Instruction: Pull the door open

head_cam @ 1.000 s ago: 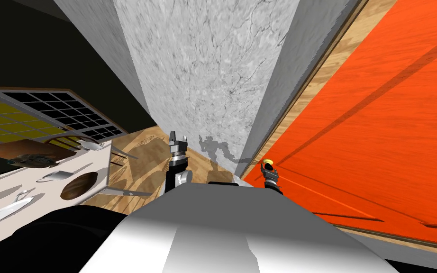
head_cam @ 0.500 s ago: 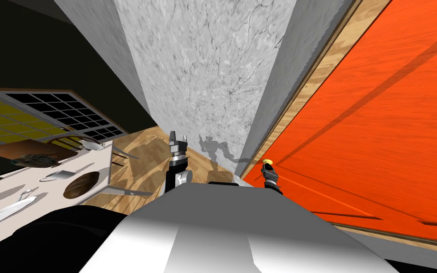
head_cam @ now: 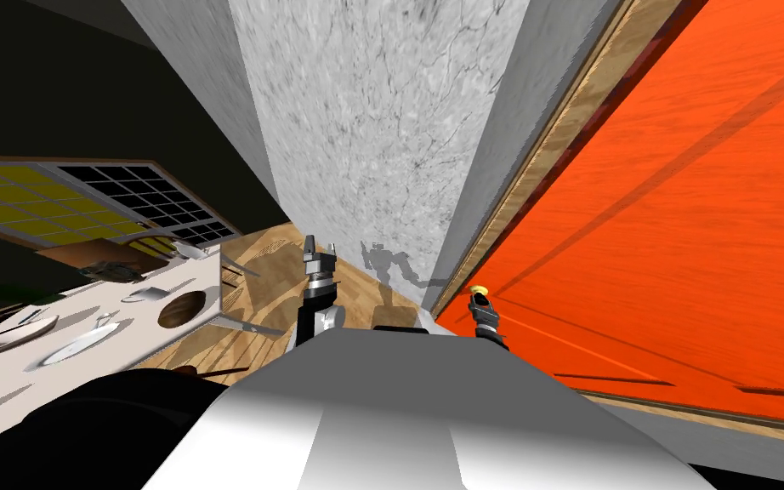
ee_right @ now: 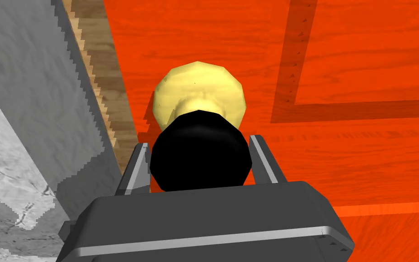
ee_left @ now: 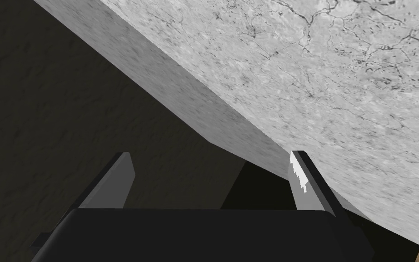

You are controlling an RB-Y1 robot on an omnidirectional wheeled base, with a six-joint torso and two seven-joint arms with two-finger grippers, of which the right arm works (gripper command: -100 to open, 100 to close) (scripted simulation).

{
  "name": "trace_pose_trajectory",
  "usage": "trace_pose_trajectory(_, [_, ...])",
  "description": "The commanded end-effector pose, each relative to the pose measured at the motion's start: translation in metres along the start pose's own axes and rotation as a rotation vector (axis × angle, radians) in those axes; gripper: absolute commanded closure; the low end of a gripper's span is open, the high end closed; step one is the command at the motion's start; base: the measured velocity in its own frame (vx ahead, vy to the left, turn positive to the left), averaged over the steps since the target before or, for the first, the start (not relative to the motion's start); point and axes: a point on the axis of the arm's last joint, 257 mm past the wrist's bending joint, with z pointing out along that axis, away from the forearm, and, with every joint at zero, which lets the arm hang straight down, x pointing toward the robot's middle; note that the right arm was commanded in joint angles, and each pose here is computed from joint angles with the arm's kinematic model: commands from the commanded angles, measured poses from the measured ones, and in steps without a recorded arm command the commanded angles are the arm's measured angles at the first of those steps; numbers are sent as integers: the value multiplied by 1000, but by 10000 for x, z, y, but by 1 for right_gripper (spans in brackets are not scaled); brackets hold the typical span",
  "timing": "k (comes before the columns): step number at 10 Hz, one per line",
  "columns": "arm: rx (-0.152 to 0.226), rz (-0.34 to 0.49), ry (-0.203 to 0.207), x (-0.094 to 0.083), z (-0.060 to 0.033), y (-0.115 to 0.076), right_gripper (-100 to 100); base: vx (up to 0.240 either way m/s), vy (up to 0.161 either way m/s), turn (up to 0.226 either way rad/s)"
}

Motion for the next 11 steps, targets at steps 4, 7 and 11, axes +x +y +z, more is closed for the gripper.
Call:
trace_pose_trajectory(4, [81,13,-2,-5,-114,-130,100,-212,-19,107])
trace_pose_trajectory(7, [107,11,-9,-30,-183,-160,100,-158,6,60])
trace_pose_trajectory(11, [174,13,-3,-10,-327,-195,100,-243,-23,115])
